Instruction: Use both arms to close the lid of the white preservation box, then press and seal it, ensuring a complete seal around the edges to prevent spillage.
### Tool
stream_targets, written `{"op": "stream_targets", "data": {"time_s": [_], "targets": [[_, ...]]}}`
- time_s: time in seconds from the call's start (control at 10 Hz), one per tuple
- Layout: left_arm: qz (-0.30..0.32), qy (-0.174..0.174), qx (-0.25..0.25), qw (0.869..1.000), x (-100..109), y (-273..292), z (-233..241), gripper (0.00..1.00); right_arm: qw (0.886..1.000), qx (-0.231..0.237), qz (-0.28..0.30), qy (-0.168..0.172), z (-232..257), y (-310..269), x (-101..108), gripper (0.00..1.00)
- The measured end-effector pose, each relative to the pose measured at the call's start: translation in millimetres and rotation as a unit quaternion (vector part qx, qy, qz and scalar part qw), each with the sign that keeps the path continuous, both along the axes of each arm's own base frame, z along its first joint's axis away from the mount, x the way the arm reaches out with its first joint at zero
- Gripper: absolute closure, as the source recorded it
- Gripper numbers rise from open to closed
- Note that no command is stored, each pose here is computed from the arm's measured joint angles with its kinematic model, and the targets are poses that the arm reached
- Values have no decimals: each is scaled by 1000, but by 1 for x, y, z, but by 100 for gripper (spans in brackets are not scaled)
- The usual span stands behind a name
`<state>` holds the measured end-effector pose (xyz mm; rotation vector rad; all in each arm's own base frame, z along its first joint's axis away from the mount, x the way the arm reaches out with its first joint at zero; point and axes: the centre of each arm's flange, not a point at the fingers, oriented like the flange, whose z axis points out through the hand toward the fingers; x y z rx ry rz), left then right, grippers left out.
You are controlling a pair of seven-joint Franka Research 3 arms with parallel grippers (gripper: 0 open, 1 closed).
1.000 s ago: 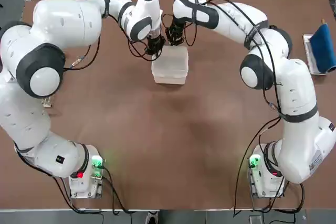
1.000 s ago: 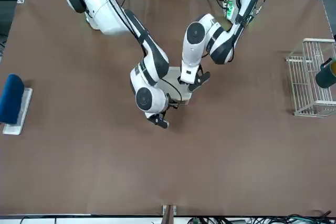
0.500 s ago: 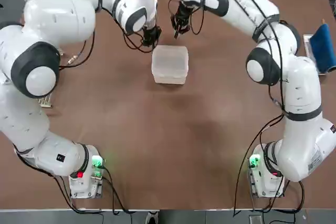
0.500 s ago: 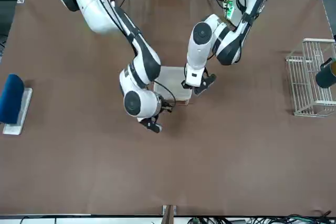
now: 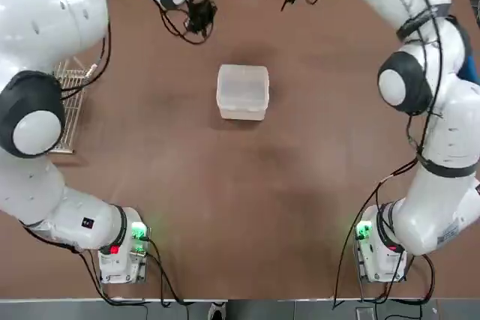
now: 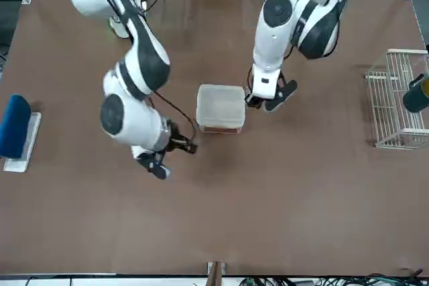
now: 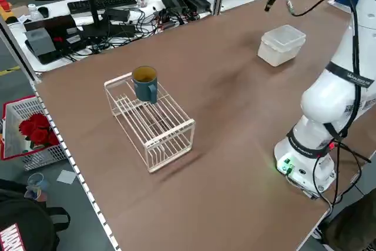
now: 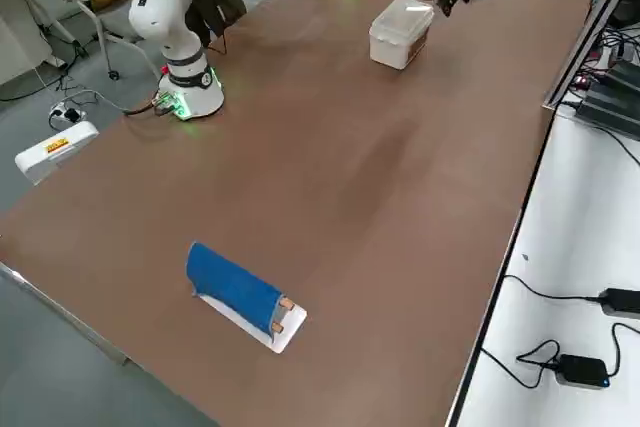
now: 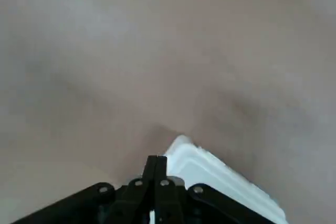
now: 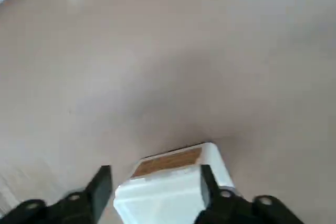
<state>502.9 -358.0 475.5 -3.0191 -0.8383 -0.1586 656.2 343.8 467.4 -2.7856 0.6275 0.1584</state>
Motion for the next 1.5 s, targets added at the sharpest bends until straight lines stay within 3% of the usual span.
{"op": "stream_targets", "data": {"time_s": [0.1,0.3,0.5,0.8,1.0,1.3,1.5], "targets": [[-18,6,11,1000,7,13,23,95,1000,-23,-1,-18,22,-15,-2,1],[-58,27,32,997,29,57,61,85,998,-42,23,-42,71,-90,5,0],[-94,56,35,993,53,118,82,58,995,-48,57,-60,122,-186,3,0],[-149,57,-33,987,80,200,113,48,990,-72,98,-72,170,-251,-29,0],[-175,57,-33,982,70,226,138,20,985,-108,115,-74,182,-292,-55,0],[-207,67,-19,976,39,245,174,0,972,-169,154,-59,181,-351,-73,0],[-199,61,-18,978,42,254,172,0,970,-172,161,-57,177,-369,-73,0]]}}
